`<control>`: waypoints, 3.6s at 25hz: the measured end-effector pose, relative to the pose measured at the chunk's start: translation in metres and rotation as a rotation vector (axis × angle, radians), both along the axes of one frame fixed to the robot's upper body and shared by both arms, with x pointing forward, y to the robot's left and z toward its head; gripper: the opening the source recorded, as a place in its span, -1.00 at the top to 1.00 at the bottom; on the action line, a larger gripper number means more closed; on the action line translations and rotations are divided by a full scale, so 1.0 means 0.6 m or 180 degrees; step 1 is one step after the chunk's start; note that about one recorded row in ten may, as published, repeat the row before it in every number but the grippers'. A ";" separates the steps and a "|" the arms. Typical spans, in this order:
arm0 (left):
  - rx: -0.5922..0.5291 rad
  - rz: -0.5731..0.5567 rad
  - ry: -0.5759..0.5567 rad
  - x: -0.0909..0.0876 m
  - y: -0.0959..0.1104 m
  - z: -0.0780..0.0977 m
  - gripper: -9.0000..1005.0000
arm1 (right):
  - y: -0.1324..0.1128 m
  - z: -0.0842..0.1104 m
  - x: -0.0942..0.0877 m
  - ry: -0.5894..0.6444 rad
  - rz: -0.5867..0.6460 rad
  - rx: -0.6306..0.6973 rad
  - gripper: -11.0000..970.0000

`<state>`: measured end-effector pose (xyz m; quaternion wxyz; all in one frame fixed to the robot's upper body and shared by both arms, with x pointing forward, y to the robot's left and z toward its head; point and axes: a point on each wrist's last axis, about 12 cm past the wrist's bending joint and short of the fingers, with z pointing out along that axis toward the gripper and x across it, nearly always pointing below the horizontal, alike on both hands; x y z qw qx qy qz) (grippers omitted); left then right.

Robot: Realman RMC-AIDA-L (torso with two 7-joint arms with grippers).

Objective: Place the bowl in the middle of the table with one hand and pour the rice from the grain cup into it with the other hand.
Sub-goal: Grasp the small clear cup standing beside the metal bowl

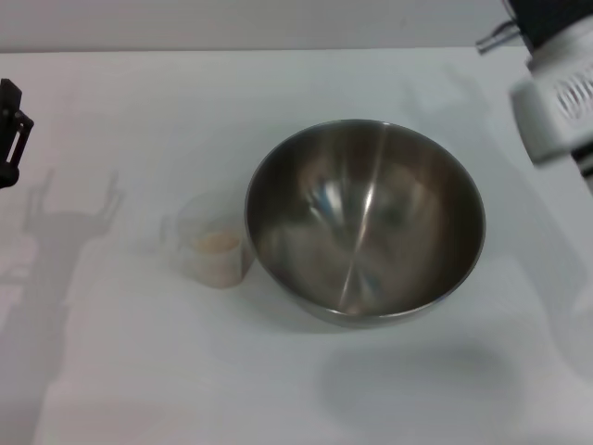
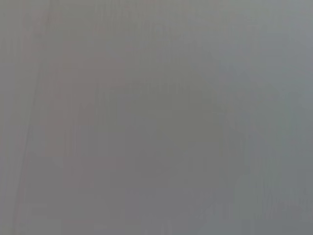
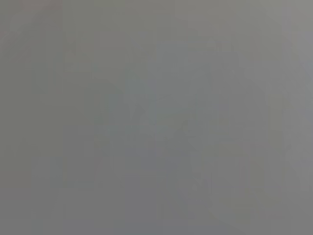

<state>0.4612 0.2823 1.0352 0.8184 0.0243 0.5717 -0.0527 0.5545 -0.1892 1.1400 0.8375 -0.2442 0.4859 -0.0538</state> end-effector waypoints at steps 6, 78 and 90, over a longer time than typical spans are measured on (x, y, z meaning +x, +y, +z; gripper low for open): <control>0.0006 -0.0025 0.0046 -0.009 -0.001 -0.005 -0.72 | -0.060 -0.063 -0.030 -0.0153 -0.0067 0.0699 -0.45; 0.0557 -0.0859 0.1311 -0.027 -0.062 -0.091 -0.69 | -0.166 -0.134 -0.019 0.0716 -0.0445 0.1316 -0.44; 0.0516 -0.0862 0.1280 -0.027 -0.066 -0.088 -0.15 | -0.164 -0.132 -0.016 0.0709 -0.0429 0.1319 -0.44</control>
